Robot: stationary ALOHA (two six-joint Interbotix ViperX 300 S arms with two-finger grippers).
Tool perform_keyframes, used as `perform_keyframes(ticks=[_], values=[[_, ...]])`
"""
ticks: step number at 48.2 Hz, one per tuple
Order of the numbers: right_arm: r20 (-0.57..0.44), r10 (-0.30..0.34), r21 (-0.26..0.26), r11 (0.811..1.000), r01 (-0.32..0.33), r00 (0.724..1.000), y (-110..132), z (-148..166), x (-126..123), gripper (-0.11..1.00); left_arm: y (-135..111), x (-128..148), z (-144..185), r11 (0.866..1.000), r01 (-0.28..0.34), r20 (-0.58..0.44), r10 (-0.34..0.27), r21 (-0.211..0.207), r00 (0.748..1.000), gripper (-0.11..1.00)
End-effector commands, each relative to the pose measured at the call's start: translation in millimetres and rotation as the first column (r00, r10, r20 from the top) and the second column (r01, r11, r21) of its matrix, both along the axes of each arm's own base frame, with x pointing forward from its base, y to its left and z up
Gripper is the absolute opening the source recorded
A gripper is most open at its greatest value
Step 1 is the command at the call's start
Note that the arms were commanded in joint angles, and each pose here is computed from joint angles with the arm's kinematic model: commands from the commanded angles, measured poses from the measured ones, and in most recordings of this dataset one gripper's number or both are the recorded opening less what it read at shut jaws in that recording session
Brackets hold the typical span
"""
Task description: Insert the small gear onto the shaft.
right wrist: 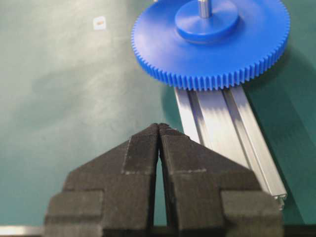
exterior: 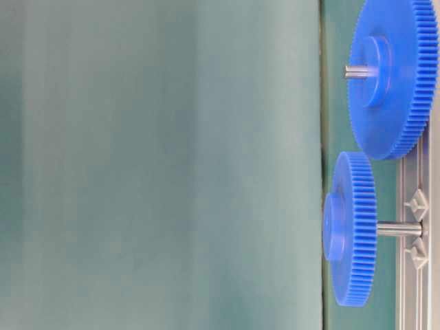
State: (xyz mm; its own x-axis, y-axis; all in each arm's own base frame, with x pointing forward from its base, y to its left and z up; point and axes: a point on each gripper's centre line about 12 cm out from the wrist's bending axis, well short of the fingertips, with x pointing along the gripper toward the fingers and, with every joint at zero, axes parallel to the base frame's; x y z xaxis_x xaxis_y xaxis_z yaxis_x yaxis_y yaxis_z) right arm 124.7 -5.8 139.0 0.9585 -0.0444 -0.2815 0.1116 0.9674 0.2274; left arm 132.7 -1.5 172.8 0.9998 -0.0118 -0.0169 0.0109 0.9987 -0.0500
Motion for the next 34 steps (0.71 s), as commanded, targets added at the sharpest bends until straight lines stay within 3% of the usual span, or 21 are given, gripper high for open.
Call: perform_keyframes(ticks=[1,10,34], values=[[-0.012,-0.017,0.055,0.998,0.018,1.0,-0.2,-0.8,0.4,0.08,-0.3,-0.9,-12.8,1.0,0.003,-0.064,-0.002,0.006,0.998,0.49],[-0.012,-0.017,0.055,0.998,0.018,1.0,-0.2,-0.8,0.4,0.08,0.1,2.3,-18.2,1.0,0.002,-0.213,0.001,0.018,0.977,0.49],[-0.01,-0.017,0.055,0.998,0.018,1.0,-0.2,-0.2,0.6,0.08,0.1,1.6,-17.8,1.0,0.003,-0.204,0.001,0.019,0.979,0.49]])
